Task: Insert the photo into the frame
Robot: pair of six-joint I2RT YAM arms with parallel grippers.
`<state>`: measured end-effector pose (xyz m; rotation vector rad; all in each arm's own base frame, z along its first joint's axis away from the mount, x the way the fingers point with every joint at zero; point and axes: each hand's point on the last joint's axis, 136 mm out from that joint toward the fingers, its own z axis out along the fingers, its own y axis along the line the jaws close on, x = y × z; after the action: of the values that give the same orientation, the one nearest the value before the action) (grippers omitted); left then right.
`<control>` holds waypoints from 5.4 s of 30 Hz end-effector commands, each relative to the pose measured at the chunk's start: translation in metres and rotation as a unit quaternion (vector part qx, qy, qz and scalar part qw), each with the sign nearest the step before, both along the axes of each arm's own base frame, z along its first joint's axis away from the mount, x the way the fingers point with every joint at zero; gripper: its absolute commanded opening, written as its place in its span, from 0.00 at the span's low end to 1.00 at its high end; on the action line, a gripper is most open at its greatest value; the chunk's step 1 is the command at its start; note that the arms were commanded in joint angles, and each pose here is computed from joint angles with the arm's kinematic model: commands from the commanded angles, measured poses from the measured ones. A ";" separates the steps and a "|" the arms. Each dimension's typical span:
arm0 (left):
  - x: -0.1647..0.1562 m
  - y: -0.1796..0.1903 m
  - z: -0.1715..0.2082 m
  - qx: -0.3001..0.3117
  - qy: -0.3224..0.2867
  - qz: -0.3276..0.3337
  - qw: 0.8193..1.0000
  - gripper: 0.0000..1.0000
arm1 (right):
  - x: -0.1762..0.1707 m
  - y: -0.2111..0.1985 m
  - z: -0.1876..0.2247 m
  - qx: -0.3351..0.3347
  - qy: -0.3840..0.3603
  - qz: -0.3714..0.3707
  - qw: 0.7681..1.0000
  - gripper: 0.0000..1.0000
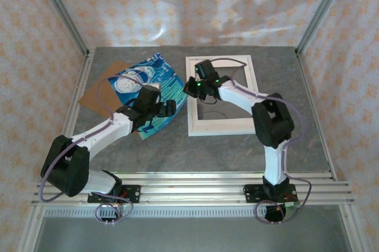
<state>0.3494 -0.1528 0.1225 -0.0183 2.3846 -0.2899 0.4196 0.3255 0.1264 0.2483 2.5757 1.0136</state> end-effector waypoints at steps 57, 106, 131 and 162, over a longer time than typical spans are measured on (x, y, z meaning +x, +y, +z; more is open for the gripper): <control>0.023 -0.110 0.087 0.132 -0.115 -0.155 0.972 0.00 | 0.022 -0.158 0.125 -0.091 -0.136 -0.120 0.979 0.99; 0.014 -0.017 0.080 -0.416 -0.137 0.394 0.808 0.00 | -0.034 -0.118 -0.033 0.134 0.060 -0.196 0.969 0.93; -0.005 -0.002 0.062 -0.451 -0.102 0.409 0.787 0.00 | -0.005 -0.098 -0.009 0.156 0.013 -0.192 0.969 0.16; 0.040 0.036 0.001 -0.246 0.031 0.245 0.937 1.00 | 0.012 -0.188 -0.005 -0.173 -0.041 0.005 0.984 0.00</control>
<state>0.3839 -0.1051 0.1182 -0.9859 2.1493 -0.6171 0.4270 0.1554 0.1164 0.1096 2.6325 0.6384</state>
